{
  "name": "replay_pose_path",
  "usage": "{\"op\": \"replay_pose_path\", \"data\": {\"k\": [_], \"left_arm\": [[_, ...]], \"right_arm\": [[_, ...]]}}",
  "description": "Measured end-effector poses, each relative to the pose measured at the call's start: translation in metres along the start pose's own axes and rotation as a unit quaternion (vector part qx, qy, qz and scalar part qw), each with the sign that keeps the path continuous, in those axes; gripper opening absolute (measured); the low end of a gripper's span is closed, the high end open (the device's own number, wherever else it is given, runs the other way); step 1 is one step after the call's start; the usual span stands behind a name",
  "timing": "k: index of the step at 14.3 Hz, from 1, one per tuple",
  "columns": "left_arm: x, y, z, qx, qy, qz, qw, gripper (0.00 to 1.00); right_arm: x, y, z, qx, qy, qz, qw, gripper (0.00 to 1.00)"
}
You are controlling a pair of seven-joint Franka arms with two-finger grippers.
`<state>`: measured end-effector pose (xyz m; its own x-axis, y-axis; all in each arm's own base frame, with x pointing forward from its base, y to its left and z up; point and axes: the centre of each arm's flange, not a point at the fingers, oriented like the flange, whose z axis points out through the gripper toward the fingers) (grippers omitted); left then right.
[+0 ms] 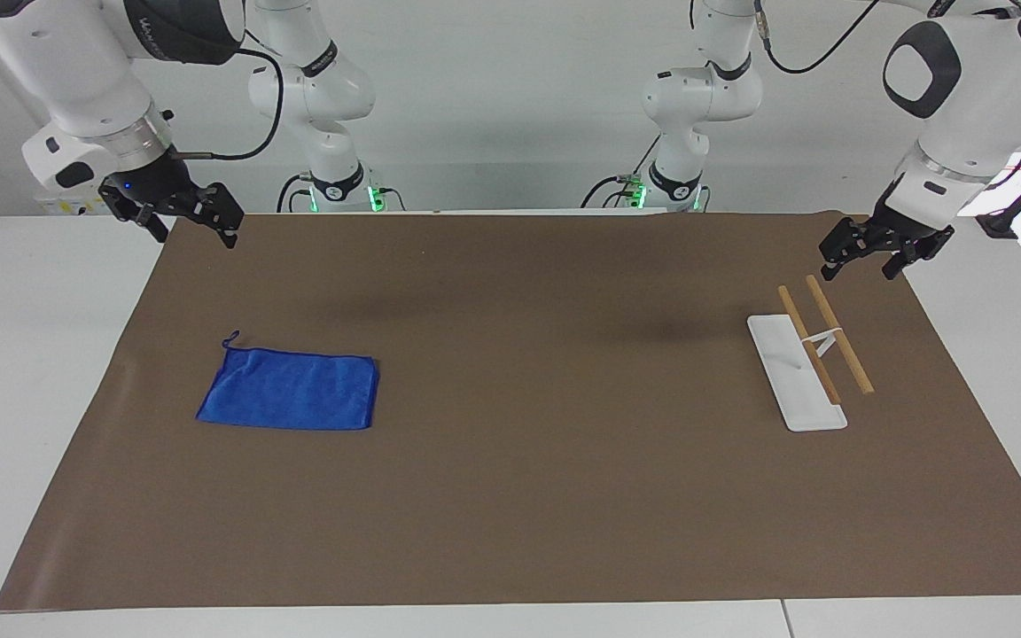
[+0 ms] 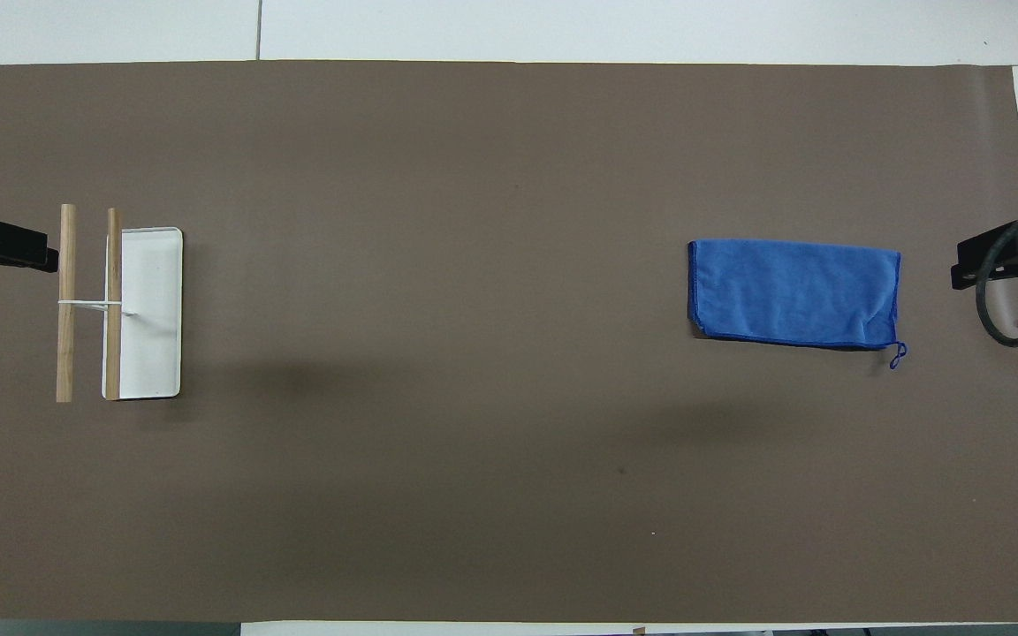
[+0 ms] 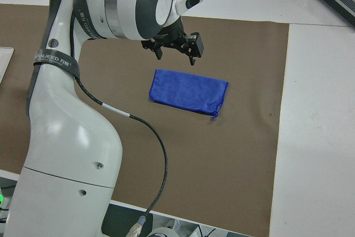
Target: Right arm passes towel to left arm to hang
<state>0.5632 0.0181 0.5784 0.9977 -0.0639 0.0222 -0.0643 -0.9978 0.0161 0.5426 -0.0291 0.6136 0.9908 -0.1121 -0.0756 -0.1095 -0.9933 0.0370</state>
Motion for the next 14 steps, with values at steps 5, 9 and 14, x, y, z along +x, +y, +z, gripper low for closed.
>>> {"op": "replay_pose_path", "data": {"k": [5, 9, 14], "left_arm": [[0.0, 0.0, 0.0, 0.0, 0.0, 0.0, 1.0, 1.0], [0.0, 0.0, 0.0, 0.0, 0.0, 0.0, 1.0, 1.0], [0.0, 0.0, 0.0, 0.0, 0.0, 0.0, 1.0, 1.0]], "right_arm": [[0.007, -0.002, 0.023, 0.003, 0.04, -0.001, 0.999, 1.0], [0.02, -0.007, 0.084, 0.006, 0.062, -0.005, 0.998, 1.0], [0.049, -0.012, 0.201, 0.007, 0.084, -0.041, 0.996, 1.0]]}}
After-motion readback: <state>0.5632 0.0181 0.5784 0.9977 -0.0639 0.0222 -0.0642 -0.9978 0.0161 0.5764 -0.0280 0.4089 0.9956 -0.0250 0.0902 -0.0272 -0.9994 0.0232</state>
